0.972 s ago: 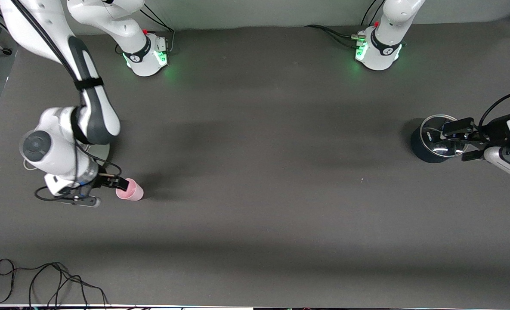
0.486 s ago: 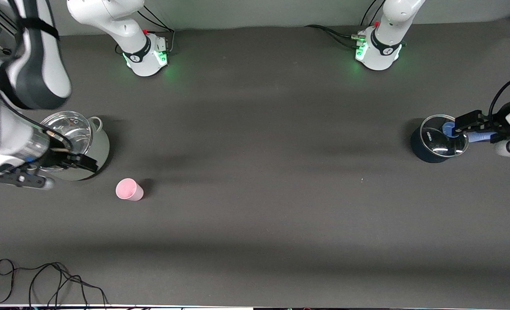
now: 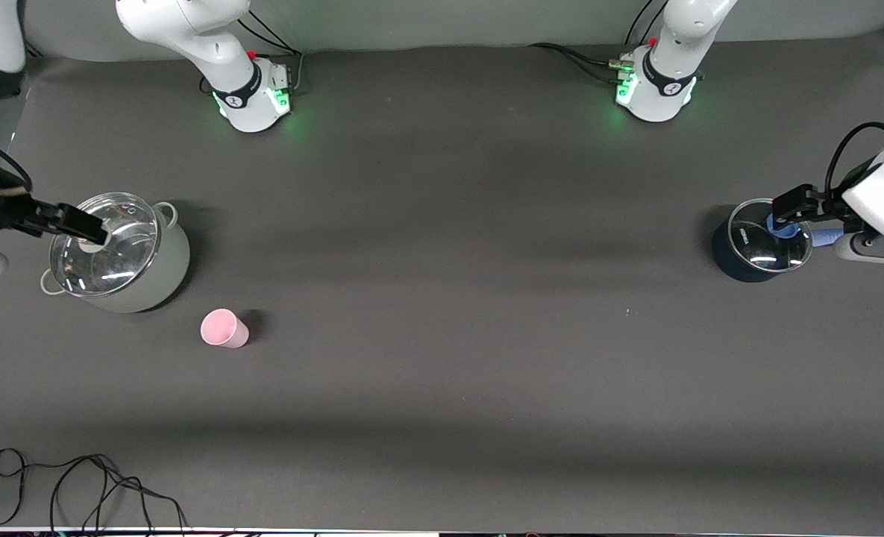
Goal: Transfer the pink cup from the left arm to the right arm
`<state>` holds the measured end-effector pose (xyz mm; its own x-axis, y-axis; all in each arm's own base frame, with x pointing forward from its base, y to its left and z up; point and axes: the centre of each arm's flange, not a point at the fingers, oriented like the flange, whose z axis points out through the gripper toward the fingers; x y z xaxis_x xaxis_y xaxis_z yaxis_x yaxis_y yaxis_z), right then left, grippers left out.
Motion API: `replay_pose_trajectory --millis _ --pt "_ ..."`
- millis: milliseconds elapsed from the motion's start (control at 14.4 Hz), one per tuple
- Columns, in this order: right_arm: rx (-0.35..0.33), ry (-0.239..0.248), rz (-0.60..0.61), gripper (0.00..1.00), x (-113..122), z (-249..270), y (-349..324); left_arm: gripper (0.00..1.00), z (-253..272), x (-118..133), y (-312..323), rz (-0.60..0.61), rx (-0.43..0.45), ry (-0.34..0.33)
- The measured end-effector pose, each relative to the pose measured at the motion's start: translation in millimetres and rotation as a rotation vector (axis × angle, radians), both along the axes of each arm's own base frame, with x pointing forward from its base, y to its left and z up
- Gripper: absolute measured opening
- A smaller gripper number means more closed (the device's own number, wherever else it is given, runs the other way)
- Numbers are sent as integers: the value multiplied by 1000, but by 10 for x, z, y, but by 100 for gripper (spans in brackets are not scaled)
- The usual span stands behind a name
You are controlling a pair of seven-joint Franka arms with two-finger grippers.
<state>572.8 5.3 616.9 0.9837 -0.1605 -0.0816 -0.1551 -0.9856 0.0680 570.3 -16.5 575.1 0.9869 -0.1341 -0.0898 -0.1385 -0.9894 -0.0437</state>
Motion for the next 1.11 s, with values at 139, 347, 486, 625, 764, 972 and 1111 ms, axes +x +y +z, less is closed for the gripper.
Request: replay_pose_trajectory --millis 139,347,486,625,764,972,1111 --pt "-1 15 -1 100 -8 -17 2 100 -100 10 38 6 0 4" --pt "-4 33 -1 100 13 -83 11 100 -182 33 181 34 -20 19" --pt "-5 39 0 100 14 -99 19 100 -197 49 197 37 -39 24" --pt "-5 53 -2 100 -3 -108 14 100 -126 19 143 35 -30 13" --pt "-6 60 -11 100 -12 -112 -34 100 -20 -31 63 25 -20 -2" --pt "-6 74 -30 100 -31 -120 -138 100 51 -70 -2 16 -14 -11" --pt "2 79 -45 100 -42 -119 -245 100 45 -70 11 17 -14 -10"
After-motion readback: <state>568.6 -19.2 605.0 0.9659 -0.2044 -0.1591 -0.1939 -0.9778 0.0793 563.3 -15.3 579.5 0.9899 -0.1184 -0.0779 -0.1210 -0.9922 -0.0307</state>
